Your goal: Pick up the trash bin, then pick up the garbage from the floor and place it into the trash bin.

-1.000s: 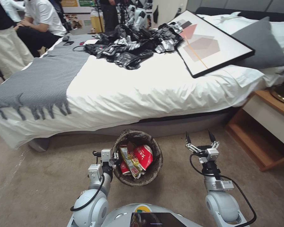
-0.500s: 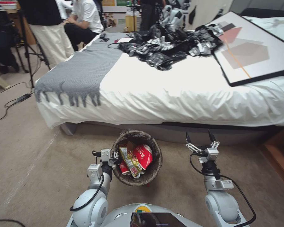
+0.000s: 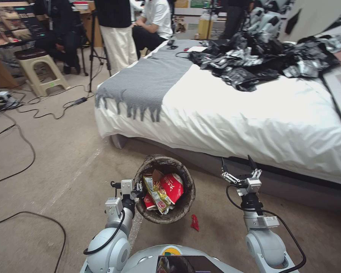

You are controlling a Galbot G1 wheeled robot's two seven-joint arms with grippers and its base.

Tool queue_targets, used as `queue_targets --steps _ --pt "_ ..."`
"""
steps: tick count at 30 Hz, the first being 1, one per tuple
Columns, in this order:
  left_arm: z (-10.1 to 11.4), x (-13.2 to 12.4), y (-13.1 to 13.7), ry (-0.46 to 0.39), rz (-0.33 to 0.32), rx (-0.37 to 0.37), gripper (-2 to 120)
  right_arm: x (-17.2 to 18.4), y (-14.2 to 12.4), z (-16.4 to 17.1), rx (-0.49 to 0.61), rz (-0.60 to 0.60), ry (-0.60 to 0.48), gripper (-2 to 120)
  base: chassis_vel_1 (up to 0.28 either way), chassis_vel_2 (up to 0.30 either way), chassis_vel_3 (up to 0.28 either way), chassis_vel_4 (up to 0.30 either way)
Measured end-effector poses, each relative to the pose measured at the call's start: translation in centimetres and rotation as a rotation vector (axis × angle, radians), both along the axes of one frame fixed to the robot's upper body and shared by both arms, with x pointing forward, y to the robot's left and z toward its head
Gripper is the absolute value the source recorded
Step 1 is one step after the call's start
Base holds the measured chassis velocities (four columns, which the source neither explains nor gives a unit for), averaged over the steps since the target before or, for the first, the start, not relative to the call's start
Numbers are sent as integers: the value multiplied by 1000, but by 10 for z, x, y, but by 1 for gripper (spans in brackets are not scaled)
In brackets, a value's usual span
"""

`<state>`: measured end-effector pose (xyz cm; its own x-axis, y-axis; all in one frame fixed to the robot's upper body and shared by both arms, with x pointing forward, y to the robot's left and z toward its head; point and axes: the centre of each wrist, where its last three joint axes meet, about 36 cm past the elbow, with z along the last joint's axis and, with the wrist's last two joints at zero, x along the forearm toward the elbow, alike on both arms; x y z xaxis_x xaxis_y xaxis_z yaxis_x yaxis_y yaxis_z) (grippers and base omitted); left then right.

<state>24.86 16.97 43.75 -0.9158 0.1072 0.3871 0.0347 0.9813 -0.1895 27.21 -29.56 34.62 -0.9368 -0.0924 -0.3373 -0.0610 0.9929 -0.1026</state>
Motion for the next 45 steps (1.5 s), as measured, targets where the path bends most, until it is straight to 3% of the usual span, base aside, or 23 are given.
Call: queue_targets --steps 25,45 --pt "-1 0 0 -13 4 10 2 -9 4 -14 -40 66 37 100 126 120 114 125" --pt "-2 0 -1 -11 3 7 2 -3 5 -17 7 23 22 100 2 3 2 2"
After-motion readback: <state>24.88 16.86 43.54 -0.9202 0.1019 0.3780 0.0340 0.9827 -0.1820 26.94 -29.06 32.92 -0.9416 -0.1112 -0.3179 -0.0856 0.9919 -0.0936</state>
